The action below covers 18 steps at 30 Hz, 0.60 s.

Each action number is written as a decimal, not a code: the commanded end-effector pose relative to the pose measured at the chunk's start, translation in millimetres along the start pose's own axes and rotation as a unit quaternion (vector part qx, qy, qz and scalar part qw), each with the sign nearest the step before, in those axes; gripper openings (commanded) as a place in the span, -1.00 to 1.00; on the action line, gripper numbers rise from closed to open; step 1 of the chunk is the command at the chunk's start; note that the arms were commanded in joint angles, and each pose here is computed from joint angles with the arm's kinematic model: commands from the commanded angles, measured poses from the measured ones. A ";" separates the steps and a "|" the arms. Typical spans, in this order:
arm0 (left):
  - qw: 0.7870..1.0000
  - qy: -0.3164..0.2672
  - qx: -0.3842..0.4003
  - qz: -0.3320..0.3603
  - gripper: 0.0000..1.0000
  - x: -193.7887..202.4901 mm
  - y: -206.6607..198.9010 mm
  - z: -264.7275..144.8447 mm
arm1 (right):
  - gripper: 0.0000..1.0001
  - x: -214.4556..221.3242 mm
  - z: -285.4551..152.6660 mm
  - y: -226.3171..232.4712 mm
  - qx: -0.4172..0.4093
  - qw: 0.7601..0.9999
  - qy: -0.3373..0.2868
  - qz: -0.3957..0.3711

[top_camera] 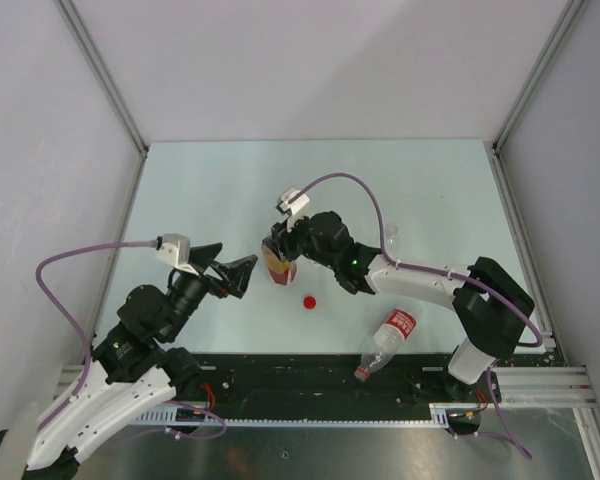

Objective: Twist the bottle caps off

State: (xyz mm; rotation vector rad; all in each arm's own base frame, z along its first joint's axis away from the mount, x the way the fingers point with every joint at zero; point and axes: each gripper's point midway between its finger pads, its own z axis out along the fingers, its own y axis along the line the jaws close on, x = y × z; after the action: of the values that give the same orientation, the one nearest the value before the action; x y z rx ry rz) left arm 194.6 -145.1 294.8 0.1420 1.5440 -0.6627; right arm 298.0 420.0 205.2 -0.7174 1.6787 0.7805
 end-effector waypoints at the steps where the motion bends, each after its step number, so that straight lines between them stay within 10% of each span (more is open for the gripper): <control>1: 1.000 0.005 -0.005 0.007 0.99 2.2 2.0 1.9 | 0.01 -25.1 1.3 -3.6 0.033 0.998 -0.043 -0.010; 11: 1.000 0.022 -0.009 0.003 0.99 11.3 2.2 5.8 | 0.81 -61.5 -23.9 12.6 0.006 0.997 -0.071 0.000; 18: 1.000 0.028 -0.012 0.001 0.99 15.0 3.0 7.1 | 0.98 -84.1 -40.7 22.1 -0.016 0.996 -0.091 0.005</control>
State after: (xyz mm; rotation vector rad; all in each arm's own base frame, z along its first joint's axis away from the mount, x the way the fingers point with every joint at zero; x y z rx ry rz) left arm 198.2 -149.5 281.8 0.1551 1.5966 -0.6441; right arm 284.7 409.4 258.9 -0.6653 1.5897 0.7980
